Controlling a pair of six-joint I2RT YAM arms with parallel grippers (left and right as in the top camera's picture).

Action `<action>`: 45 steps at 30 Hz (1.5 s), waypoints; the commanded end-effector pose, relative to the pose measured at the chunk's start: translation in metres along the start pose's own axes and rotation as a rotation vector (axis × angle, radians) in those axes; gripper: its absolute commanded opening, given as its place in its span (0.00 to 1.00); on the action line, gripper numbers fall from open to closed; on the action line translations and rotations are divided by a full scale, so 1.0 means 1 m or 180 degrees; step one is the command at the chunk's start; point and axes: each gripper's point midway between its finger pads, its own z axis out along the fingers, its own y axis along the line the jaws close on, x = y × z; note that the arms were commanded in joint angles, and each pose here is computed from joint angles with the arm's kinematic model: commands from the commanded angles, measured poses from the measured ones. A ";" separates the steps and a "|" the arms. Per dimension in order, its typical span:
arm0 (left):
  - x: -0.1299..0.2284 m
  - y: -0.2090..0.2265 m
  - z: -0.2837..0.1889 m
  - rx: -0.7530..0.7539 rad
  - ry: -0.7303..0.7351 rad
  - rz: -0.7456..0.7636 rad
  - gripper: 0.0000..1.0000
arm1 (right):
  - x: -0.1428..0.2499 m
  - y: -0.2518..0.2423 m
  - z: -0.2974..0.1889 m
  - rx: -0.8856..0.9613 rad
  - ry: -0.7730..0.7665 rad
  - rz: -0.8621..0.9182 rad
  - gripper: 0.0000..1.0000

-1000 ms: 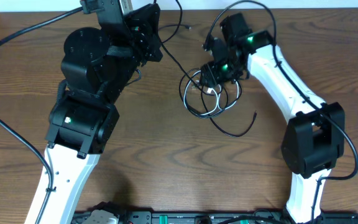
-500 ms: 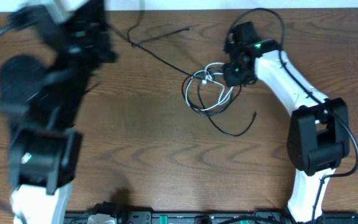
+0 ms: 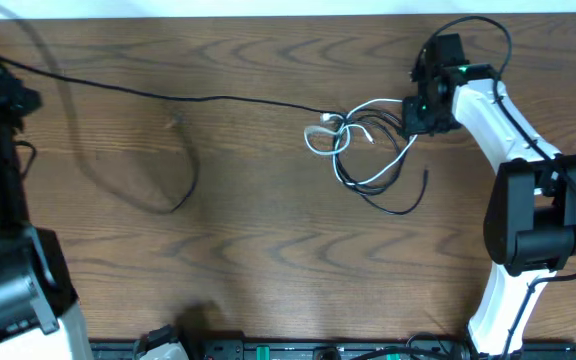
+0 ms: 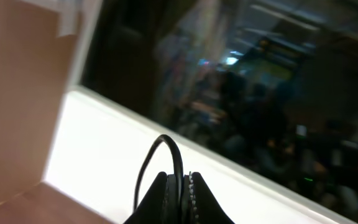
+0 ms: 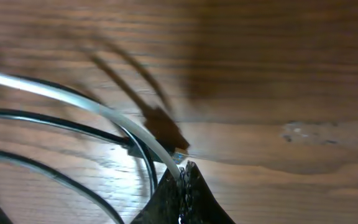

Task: Untangle cables
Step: 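Pull the black cable far left with the left gripper, stretching it out, then swing the left gripper back right toward the white and black tangle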

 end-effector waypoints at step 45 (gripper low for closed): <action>0.250 -0.015 0.009 0.0197 0.3060 -0.0659 0.07 | -0.041 0.087 -0.063 -0.1012 -0.0341 -0.0720 0.83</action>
